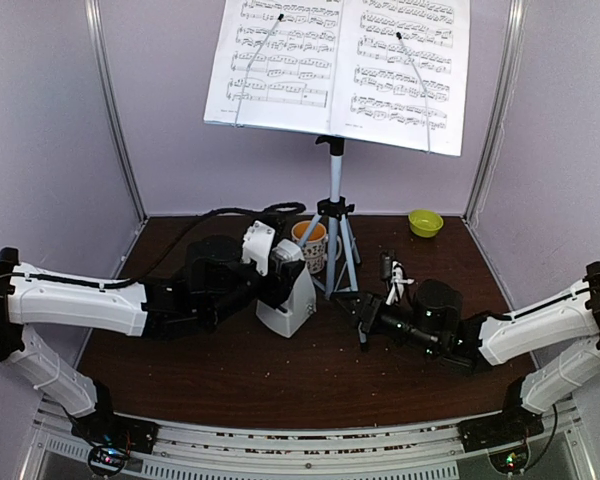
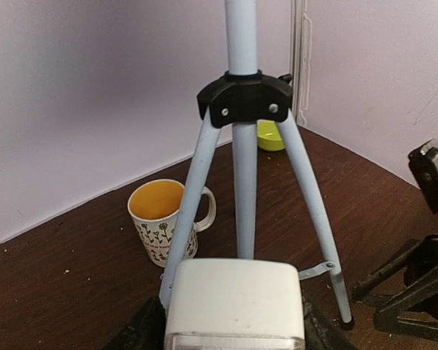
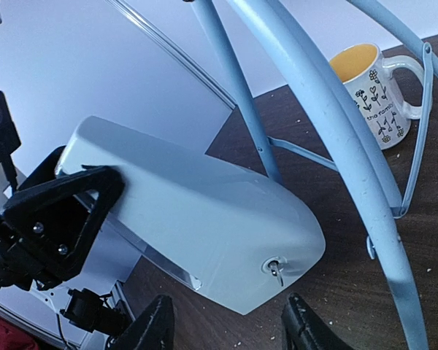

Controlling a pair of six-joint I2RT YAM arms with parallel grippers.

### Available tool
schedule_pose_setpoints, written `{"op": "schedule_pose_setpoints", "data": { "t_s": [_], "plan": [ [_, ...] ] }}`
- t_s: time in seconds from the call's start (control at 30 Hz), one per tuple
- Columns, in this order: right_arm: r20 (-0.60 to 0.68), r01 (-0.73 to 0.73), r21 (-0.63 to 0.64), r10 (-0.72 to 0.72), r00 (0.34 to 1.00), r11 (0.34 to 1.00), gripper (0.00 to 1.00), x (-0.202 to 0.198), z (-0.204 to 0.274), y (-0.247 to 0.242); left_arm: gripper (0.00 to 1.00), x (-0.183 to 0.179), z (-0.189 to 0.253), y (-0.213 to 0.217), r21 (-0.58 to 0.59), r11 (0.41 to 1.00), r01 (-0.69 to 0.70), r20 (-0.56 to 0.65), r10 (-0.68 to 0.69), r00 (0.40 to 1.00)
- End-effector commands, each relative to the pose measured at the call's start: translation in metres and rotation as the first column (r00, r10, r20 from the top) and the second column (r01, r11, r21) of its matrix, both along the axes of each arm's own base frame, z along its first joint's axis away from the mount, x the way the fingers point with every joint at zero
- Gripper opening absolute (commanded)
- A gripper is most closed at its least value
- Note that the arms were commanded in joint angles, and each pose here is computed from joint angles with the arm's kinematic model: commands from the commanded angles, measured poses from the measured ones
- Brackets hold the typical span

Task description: Set up the instrument practice props

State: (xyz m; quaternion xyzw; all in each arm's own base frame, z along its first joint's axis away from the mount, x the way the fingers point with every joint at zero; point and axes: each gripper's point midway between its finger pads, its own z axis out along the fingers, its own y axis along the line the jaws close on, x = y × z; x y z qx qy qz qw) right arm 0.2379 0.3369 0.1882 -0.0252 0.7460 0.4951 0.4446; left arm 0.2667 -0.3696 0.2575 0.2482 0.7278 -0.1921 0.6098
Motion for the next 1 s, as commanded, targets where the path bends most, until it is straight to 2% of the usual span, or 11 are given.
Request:
{"op": "schedule_pose_setpoints", "data": {
  "t_s": [0.0, 0.17, 0.4, 0.67, 0.8, 0.9, 0.97],
  "plan": [
    [0.038, 0.028, -0.083, -0.025, 0.999, 0.996, 0.52, -0.001, -0.005, -0.012, 0.10, 0.018, 0.039, 0.002, -0.242, 0.966, -0.091, -0.023, 0.088, 0.996],
    [0.052, 0.026, -0.116, -0.020, 0.998, 0.993, 0.53, -0.002, -0.006, -0.014, 0.11, 0.026, 0.024, 0.000, -0.267, 0.954, -0.133, -0.067, 0.119, 0.991],
    [0.062, 0.004, -0.129, 0.004, 0.998, 0.992, 0.57, -0.004, -0.005, -0.011, 0.18, 0.036, 0.002, 0.000, -0.242, 0.945, -0.219, -0.127, 0.193, 0.973],
    [0.084, -0.001, -0.150, 0.014, 0.996, 0.989, 0.65, -0.003, -0.001, -0.009, 0.28, 0.037, -0.013, -0.004, -0.225, 0.946, -0.235, -0.153, 0.204, 0.967],
    [0.090, -0.006, -0.153, 0.020, 0.996, 0.988, 0.68, -0.004, 0.001, -0.009, 0.37, 0.035, -0.017, -0.008, -0.215, 0.953, -0.214, -0.163, 0.181, 0.970],
    [0.095, -0.009, -0.156, 0.024, 0.995, 0.988, 0.72, -0.004, 0.003, -0.009, 0.51, 0.032, -0.016, -0.007, -0.206, 0.958, -0.199, -0.168, 0.166, 0.972],
    [0.097, -0.010, -0.157, 0.025, 0.995, 0.988, 0.74, -0.005, 0.003, -0.008, 0.64, 0.030, -0.013, -0.006, -0.203, 0.961, -0.190, -0.169, 0.156, 0.973]
  ]
}}
